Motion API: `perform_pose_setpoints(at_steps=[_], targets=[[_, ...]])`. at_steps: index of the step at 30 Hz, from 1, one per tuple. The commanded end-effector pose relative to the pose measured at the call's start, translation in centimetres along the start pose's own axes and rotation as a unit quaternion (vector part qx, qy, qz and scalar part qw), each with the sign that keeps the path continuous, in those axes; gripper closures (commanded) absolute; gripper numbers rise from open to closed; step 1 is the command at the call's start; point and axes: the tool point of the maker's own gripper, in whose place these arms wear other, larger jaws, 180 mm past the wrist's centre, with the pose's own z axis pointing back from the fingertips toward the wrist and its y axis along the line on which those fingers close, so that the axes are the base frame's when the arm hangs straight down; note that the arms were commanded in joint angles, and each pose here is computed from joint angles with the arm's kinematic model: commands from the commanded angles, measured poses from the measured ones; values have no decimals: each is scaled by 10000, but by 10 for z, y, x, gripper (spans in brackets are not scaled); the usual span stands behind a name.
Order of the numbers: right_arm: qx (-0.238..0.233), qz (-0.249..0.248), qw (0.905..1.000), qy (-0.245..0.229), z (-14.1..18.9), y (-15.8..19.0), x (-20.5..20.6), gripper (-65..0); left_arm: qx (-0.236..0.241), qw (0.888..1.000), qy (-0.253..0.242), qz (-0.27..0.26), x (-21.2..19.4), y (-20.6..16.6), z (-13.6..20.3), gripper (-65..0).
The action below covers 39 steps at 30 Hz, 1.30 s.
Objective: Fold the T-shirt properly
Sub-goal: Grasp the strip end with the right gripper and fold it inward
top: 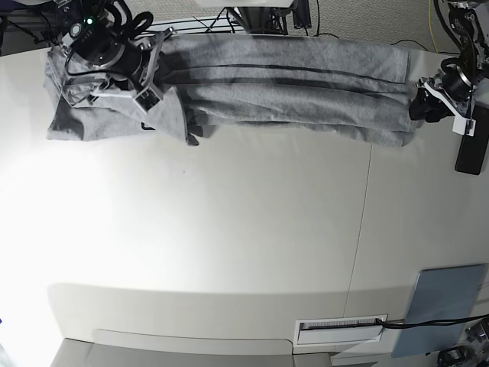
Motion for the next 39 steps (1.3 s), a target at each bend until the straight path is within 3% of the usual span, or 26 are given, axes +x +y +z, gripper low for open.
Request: perform_pose_setpoints(at_steps=[1, 9, 16, 19, 24, 33, 39], targets=[[-1, 50, 10000, -70, 4, 1, 2, 0, 8, 9997, -197, -137, 16, 3, 6, -294], [791, -141, 9967, 62, 8, 37, -12, 0, 7, 9997, -198, -136, 16, 3, 6, -294], [762, -130, 9969, 110, 7, 36, -14, -1, 6, 9997, -198, -134, 16, 3, 6, -294], [802, -149, 9966, 98, 8, 37, -13, -102, 5, 9997, -200, -133, 16, 3, 6, -294], [898, -188, 9957, 101, 8, 40, -13, -114, 6, 9997, -201, -136, 16, 3, 6, -294], [-35, 175, 9998, -78, 4, -1, 2, -114, -90, 9992, -382, -41, 24, 0, 5, -294], [-501, 161, 9983, -235, 5, -20, 11, -114, -264, 9994, 86, 195, 0, -10, 2, -294]])
